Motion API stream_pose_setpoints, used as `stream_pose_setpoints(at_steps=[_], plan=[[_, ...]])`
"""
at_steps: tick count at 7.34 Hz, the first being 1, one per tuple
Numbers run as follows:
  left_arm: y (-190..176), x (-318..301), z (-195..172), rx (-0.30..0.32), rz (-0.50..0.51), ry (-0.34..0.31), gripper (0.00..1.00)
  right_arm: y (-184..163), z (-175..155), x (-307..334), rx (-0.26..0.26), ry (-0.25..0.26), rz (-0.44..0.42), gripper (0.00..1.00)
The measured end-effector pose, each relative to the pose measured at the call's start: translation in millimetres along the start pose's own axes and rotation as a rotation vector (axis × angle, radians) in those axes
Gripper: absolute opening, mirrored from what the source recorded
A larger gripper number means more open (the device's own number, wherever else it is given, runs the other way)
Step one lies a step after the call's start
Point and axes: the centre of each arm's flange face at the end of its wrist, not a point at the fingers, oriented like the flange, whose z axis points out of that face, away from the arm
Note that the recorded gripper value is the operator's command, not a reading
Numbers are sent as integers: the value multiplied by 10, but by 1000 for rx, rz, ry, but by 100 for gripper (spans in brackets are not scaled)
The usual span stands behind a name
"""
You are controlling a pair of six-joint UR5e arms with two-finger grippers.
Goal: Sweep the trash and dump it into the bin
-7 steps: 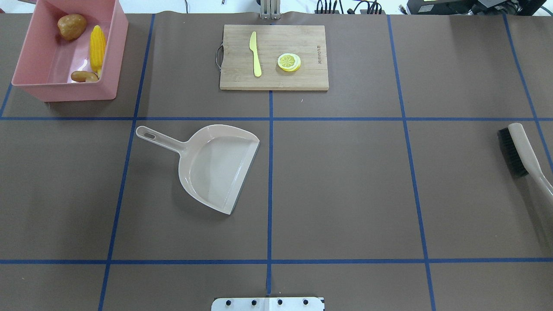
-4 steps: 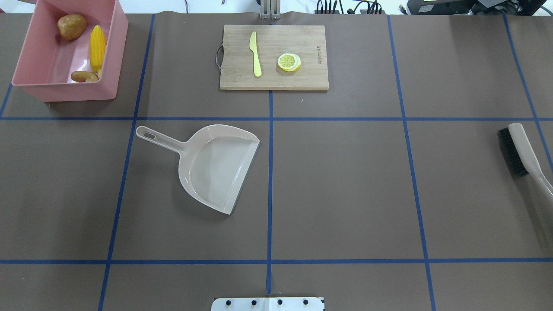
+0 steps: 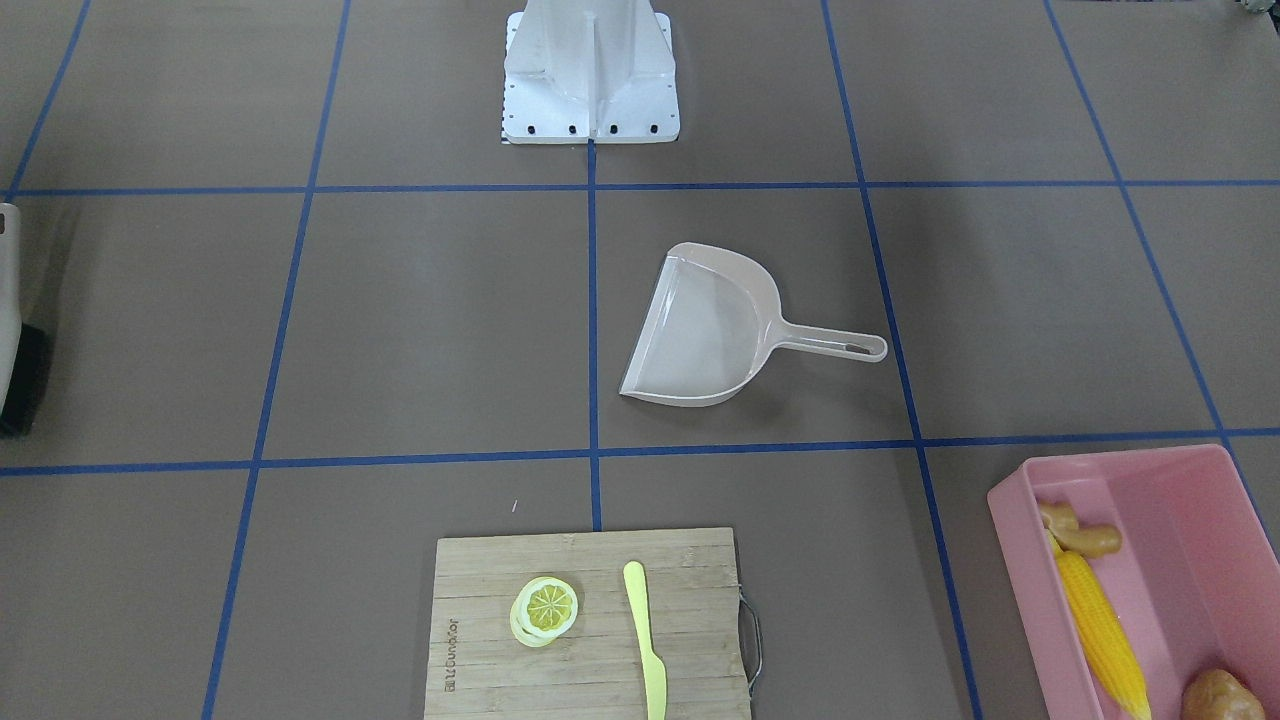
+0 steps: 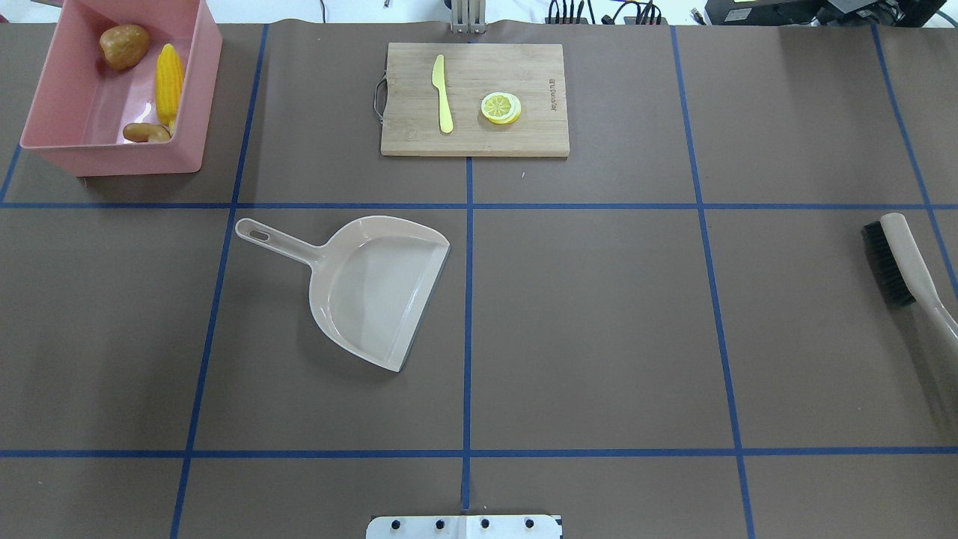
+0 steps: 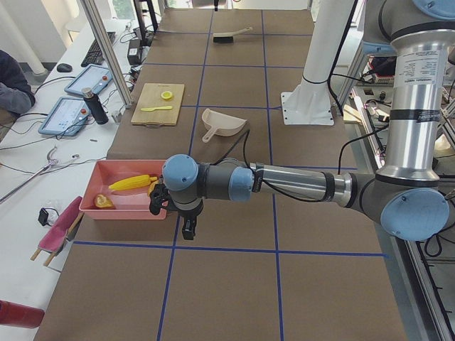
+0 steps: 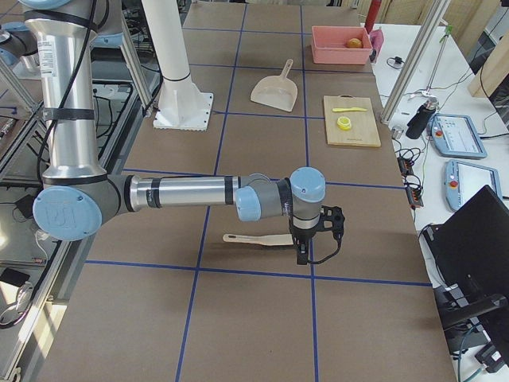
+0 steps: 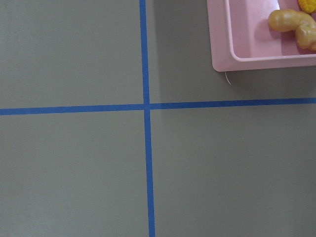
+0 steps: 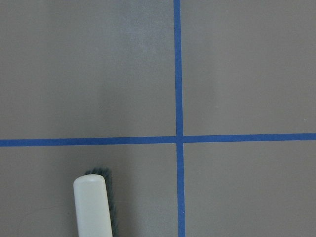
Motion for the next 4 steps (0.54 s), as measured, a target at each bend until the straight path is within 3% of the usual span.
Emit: stream_pose_setpoints(at_steps=[4], plan=[[98,27,16,-2,-1,48,99,3,10,11,-2,1,0,100]])
